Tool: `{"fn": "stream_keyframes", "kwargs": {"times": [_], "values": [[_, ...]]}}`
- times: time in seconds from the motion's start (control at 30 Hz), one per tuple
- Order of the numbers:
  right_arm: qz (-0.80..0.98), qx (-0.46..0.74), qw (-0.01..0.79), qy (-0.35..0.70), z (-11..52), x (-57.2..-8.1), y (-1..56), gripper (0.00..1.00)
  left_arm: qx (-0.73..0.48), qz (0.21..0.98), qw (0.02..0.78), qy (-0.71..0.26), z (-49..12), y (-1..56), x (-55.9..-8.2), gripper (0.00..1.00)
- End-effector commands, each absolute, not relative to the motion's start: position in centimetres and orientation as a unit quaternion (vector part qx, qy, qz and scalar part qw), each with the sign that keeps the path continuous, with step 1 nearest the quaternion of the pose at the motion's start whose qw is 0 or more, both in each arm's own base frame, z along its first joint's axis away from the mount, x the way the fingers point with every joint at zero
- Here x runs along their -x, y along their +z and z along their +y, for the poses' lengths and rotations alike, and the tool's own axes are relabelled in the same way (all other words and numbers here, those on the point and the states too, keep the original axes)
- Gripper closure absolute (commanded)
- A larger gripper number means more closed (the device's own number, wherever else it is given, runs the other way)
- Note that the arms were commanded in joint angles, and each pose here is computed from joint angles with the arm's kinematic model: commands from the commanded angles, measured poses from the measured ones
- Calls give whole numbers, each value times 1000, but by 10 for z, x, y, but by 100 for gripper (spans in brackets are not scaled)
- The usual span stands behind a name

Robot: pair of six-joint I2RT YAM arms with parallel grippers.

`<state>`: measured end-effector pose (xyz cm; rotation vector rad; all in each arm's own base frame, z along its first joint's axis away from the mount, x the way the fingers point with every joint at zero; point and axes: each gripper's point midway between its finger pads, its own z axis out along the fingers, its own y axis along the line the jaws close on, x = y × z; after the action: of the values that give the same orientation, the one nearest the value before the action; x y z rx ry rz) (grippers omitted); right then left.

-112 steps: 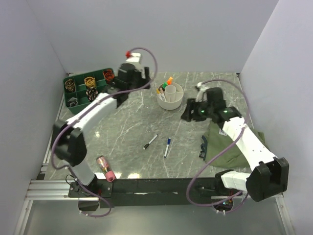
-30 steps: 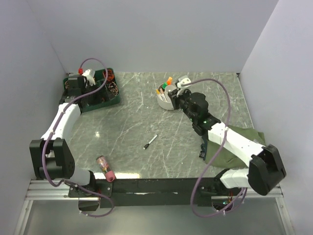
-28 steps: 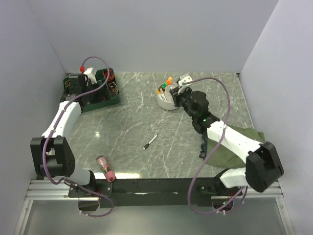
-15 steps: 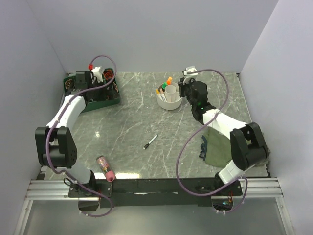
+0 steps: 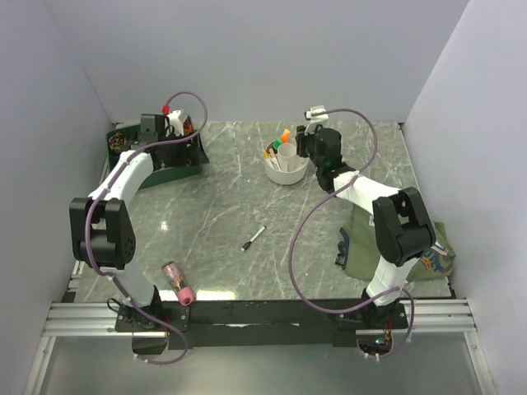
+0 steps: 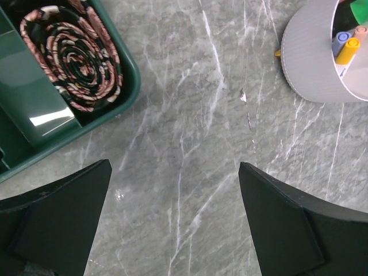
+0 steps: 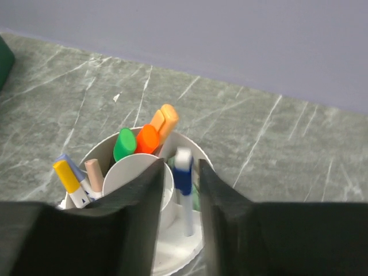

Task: Sort the stationery into containers
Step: Place the pen in the storage box.

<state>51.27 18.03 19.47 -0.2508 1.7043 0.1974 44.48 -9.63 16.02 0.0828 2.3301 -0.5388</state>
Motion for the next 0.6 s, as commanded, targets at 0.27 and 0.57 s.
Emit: {"fn": "stream_keyframes", "kwargs": {"times": [0.27, 0.57], "values": [[750, 95, 648, 97, 160, -475, 262, 53, -65, 884, 389, -250, -119, 194, -422, 1], [818, 163, 508, 213, 190, -380, 236, 48, -214, 892, 319, -237, -192, 164, -324, 0]]}}
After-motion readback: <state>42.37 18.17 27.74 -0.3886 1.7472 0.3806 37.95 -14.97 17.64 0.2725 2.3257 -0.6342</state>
